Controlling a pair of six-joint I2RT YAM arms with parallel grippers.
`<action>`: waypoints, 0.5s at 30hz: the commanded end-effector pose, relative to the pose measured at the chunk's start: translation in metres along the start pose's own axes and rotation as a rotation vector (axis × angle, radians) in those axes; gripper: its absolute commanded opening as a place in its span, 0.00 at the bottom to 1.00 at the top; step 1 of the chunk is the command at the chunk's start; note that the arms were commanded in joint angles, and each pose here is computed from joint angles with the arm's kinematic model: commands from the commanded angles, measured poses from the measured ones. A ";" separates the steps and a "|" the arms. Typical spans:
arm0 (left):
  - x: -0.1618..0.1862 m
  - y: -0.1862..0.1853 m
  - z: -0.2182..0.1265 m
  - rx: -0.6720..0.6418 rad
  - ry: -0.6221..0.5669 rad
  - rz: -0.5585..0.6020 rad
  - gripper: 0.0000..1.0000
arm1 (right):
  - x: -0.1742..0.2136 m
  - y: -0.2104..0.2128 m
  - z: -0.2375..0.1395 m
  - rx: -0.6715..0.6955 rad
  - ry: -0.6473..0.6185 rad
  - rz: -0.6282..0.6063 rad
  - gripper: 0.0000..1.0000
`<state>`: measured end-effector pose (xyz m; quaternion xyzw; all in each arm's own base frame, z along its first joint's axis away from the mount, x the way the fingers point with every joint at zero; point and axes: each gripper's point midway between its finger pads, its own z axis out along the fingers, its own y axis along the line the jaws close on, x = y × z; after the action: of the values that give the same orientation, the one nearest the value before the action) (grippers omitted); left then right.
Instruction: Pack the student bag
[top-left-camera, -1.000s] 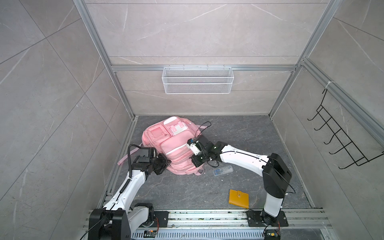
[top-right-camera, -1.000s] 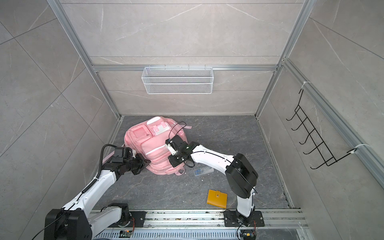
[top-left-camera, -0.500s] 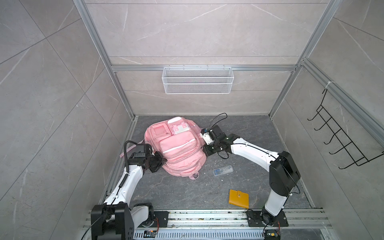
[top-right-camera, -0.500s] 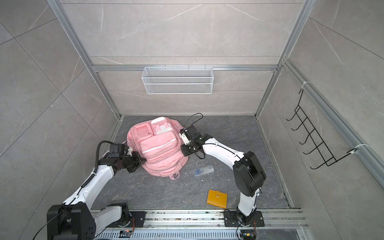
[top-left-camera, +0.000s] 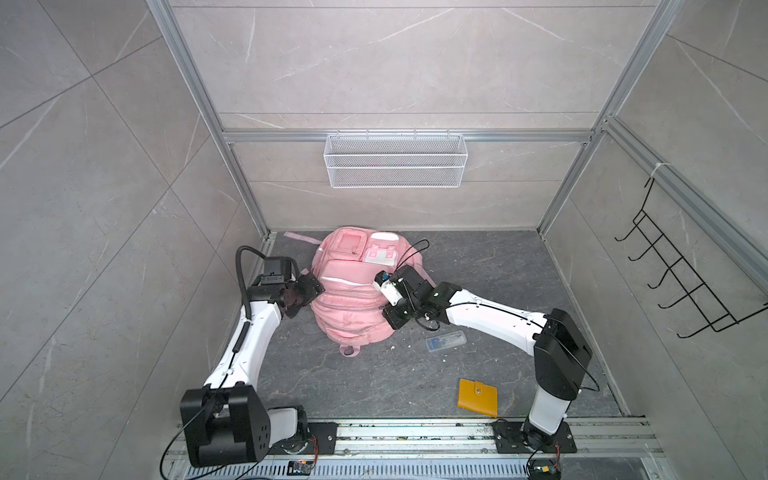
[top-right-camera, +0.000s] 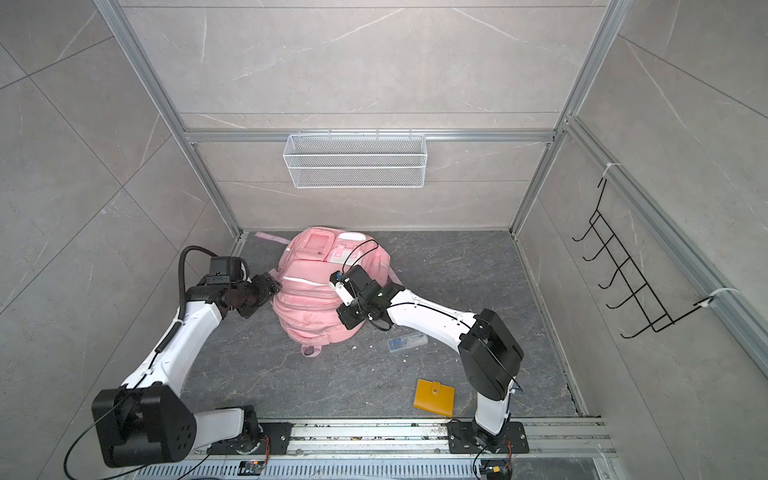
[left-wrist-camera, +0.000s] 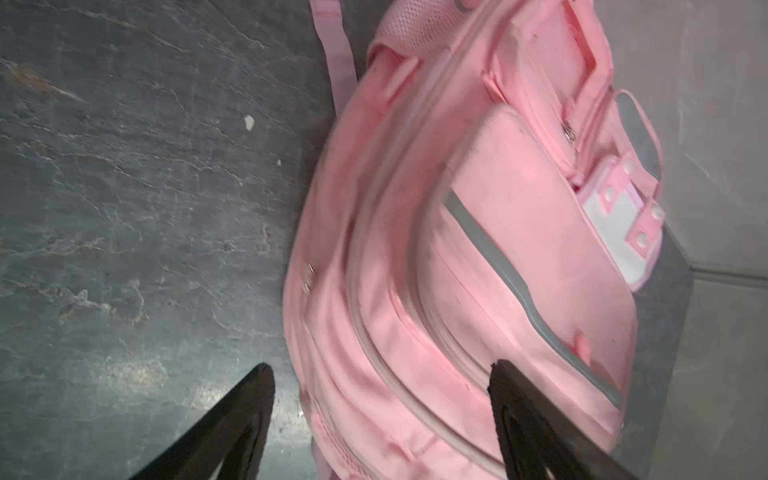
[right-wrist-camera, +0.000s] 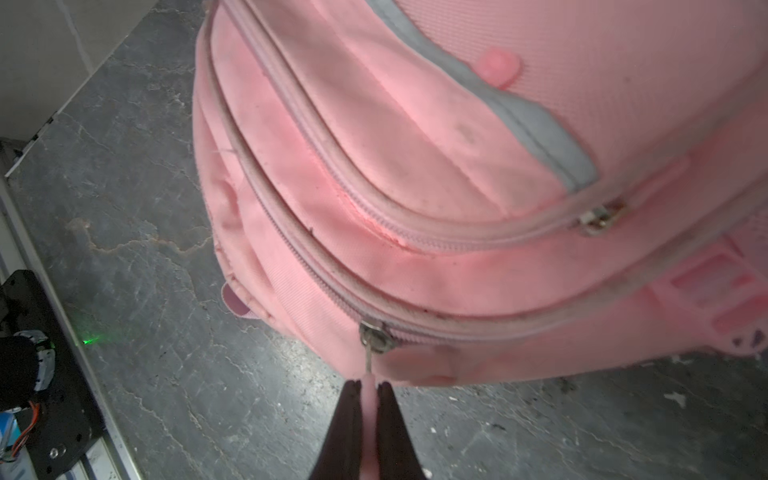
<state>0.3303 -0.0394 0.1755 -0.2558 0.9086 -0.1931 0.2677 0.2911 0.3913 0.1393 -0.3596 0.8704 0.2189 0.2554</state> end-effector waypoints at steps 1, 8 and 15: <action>0.046 -0.009 -0.019 0.074 0.096 -0.056 0.73 | -0.027 0.035 0.001 -0.105 -0.076 0.004 0.00; 0.088 -0.023 0.002 0.162 0.176 -0.159 0.66 | -0.022 0.066 0.009 -0.186 -0.061 -0.022 0.00; 0.091 -0.028 0.025 0.168 0.213 -0.151 0.64 | -0.017 0.082 0.012 -0.224 -0.051 -0.043 0.00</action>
<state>0.2732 -0.1086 0.1230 -0.2859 0.9006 -0.2856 0.1600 0.2567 0.4375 0.1358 -0.3856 0.8489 0.2755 0.2341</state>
